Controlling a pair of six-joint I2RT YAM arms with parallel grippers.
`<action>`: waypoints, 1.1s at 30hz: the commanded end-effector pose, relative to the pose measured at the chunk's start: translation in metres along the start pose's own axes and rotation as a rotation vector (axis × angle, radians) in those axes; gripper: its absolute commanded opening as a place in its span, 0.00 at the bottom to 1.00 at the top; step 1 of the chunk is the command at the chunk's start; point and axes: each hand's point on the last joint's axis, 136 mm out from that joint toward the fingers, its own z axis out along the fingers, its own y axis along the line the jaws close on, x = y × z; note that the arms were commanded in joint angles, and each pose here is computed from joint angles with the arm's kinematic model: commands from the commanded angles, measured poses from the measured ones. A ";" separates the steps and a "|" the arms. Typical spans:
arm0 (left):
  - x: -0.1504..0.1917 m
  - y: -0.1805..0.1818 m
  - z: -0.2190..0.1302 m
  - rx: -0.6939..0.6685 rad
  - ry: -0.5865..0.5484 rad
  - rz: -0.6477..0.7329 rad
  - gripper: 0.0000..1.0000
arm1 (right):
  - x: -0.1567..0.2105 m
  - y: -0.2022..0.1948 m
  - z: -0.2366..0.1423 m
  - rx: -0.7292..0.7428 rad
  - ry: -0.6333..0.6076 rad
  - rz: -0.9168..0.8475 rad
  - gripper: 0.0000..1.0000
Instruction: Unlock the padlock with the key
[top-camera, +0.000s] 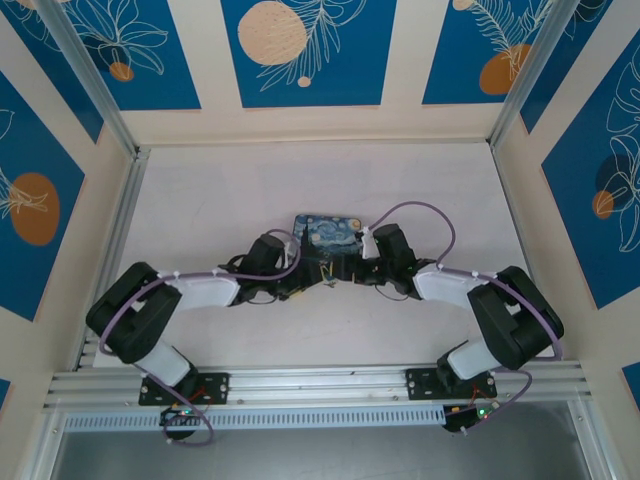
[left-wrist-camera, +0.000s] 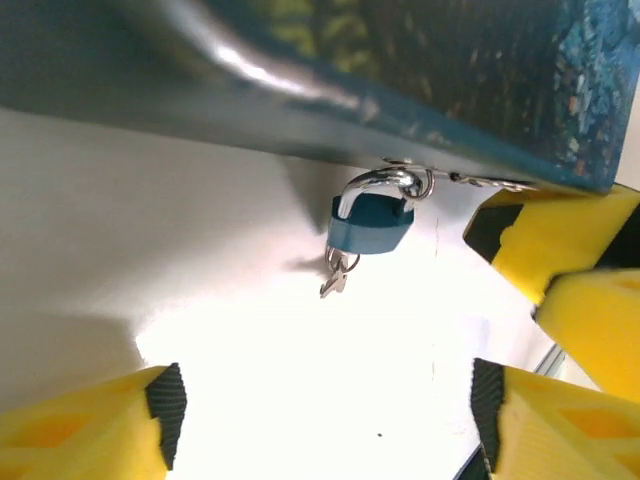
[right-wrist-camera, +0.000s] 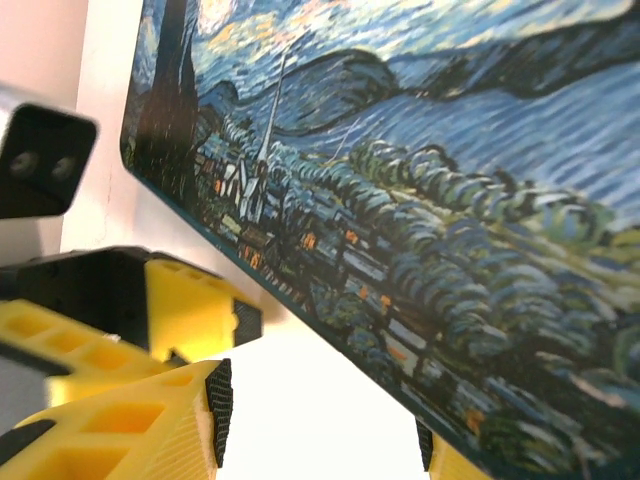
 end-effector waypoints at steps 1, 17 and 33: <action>-0.005 0.000 -0.018 -0.041 -0.047 0.012 0.84 | -0.024 0.005 -0.001 -0.006 -0.051 -0.012 0.53; -0.057 -0.011 -0.049 -0.150 -0.176 0.067 1.00 | -0.022 0.000 -0.007 -0.031 -0.036 -0.072 0.51; -0.088 -0.016 -0.040 -0.166 -0.167 0.077 1.00 | -0.008 -0.014 0.032 -0.018 0.012 -0.116 0.45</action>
